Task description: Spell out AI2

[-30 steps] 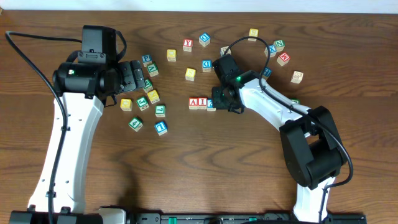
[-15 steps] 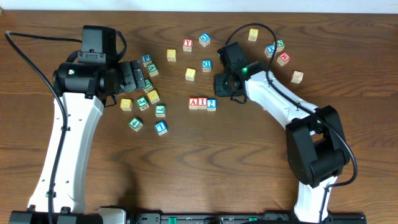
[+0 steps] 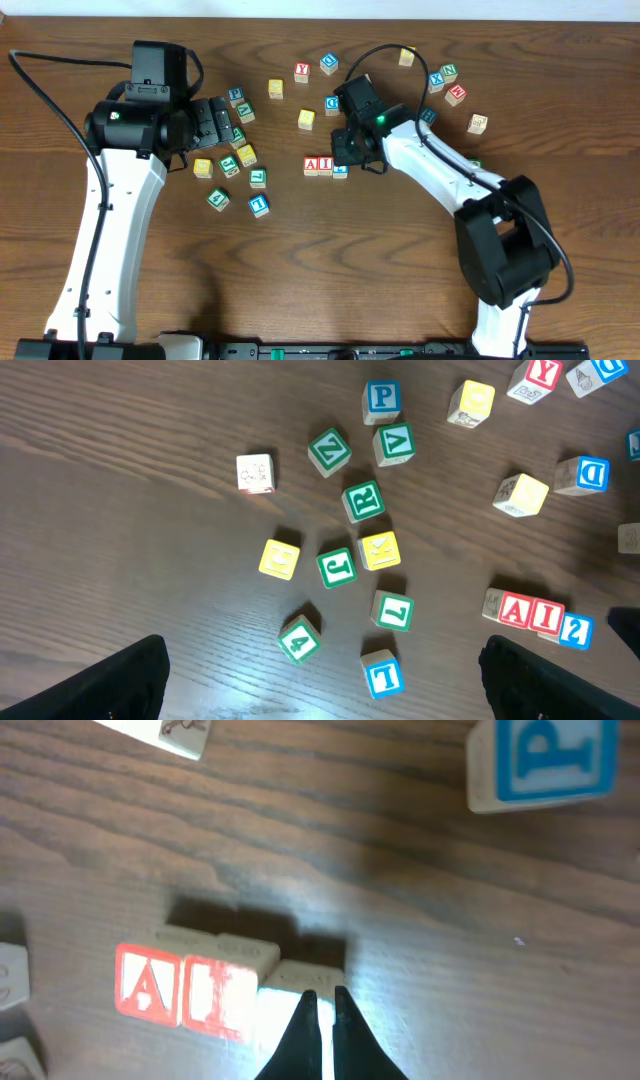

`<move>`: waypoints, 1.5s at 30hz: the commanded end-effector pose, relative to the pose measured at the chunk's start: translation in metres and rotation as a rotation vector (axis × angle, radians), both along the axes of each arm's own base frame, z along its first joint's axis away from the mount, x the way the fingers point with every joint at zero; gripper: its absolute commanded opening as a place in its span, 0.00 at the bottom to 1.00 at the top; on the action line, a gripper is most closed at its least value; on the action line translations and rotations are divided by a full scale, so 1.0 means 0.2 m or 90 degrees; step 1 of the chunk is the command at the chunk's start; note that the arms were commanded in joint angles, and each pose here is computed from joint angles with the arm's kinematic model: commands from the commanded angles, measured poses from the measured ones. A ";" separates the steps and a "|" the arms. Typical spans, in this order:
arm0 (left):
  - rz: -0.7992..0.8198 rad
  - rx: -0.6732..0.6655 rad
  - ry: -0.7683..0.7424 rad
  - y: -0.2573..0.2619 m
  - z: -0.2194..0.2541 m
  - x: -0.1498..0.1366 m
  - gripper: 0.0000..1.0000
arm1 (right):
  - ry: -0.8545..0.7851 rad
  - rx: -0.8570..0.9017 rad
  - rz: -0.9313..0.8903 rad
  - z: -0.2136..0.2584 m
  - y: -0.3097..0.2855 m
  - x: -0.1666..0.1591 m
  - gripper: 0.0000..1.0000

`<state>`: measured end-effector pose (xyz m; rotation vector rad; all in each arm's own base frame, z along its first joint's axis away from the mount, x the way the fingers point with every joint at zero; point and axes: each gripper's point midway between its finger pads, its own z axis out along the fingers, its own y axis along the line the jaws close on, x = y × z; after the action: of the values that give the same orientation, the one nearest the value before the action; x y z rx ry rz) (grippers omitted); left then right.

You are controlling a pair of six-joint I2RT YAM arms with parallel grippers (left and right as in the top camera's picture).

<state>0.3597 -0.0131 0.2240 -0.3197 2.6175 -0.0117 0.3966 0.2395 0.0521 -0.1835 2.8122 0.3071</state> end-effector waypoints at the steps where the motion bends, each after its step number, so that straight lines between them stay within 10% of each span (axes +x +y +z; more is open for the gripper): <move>1: 0.009 0.004 -0.014 0.02 0.05 0.01 0.98 | -0.019 0.029 0.017 0.15 0.04 -0.03 0.01; 16: 0.009 0.004 -0.014 0.02 0.05 0.01 0.98 | 0.059 -0.022 0.020 -0.05 0.08 -0.29 0.01; 45: 0.009 0.004 -0.014 0.02 0.05 0.01 0.98 | 0.003 -0.043 -0.006 -0.15 0.04 -0.24 0.01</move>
<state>0.3597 -0.0131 0.2240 -0.3197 2.6175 -0.0117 0.3500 0.2489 0.0216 -0.2096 2.8372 0.2218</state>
